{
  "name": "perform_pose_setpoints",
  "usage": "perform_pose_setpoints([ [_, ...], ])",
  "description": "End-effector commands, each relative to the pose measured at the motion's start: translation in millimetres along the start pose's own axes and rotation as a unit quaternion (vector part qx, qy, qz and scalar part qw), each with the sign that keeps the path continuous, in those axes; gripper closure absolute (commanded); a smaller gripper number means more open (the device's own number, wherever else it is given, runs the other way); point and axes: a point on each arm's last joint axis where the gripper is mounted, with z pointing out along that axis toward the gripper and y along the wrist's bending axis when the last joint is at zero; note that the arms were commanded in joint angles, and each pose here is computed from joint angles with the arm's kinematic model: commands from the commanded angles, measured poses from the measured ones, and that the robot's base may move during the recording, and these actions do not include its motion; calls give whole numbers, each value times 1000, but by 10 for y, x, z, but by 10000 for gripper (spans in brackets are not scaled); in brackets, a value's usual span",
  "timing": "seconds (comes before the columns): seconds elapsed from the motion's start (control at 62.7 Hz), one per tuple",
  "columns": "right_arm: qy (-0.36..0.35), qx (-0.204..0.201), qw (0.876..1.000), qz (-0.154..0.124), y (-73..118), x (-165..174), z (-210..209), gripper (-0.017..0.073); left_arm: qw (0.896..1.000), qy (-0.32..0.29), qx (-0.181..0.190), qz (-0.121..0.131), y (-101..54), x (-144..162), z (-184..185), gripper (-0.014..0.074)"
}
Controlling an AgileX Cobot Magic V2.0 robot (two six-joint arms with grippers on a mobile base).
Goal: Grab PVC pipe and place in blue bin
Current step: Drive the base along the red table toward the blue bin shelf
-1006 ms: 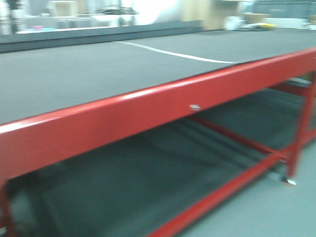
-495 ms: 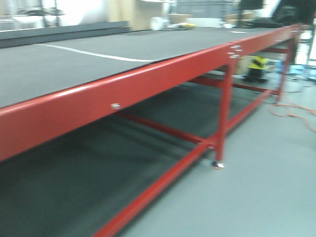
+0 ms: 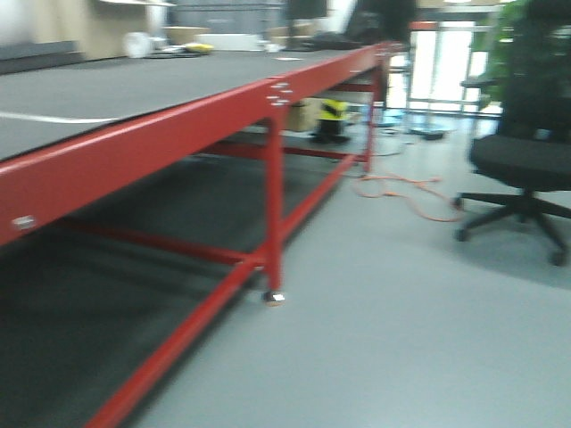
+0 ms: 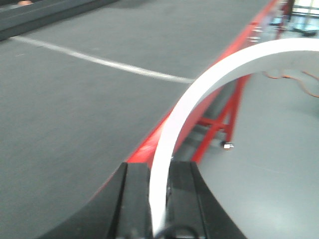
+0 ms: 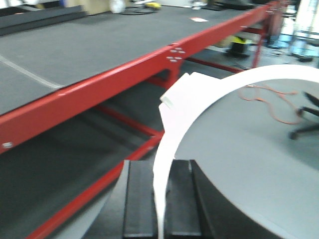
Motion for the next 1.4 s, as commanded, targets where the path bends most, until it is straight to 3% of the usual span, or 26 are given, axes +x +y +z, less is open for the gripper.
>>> perform_pose_setpoints([
  [0.0,-12,5,1000,-5,-7,-16,-10,728,1000,-17,1,-4,-1,-35,-14,704],
  [1.389,-12,5,1000,-5,-7,-16,-10,728,1000,-17,0,-3,0,-36,-14,704],
])
